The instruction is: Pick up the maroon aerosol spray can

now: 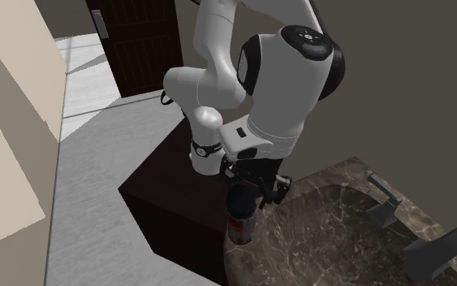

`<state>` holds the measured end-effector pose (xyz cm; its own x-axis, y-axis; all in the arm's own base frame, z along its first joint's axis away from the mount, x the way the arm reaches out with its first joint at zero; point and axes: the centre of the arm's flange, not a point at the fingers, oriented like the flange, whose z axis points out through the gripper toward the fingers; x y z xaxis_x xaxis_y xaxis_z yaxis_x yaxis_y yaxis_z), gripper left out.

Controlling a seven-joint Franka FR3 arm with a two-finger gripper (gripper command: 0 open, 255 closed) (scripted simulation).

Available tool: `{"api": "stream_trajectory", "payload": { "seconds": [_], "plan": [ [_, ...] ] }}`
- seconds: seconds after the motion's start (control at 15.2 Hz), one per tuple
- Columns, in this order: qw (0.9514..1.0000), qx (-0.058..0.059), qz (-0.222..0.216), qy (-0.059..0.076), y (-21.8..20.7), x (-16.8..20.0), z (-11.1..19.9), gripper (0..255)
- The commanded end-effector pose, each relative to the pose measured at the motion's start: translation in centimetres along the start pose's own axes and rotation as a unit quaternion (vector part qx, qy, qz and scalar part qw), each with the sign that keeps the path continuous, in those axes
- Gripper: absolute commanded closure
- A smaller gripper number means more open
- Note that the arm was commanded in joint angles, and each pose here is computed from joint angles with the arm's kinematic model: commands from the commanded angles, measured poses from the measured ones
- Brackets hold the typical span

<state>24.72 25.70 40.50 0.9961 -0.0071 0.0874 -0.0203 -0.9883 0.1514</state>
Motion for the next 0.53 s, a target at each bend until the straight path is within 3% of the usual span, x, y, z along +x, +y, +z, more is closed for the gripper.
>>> {"api": "stream_trajectory", "payload": {
  "seconds": [0.0, 0.46],
  "plan": [
    [1.0000, 0.000, 0.000, 0.000, 0.3, 0.1, -1.1, 255],
    [1.0000, 0.000, 0.000, 0.000, 0.7, 0.3, -3.8, 255]
  ]
}}
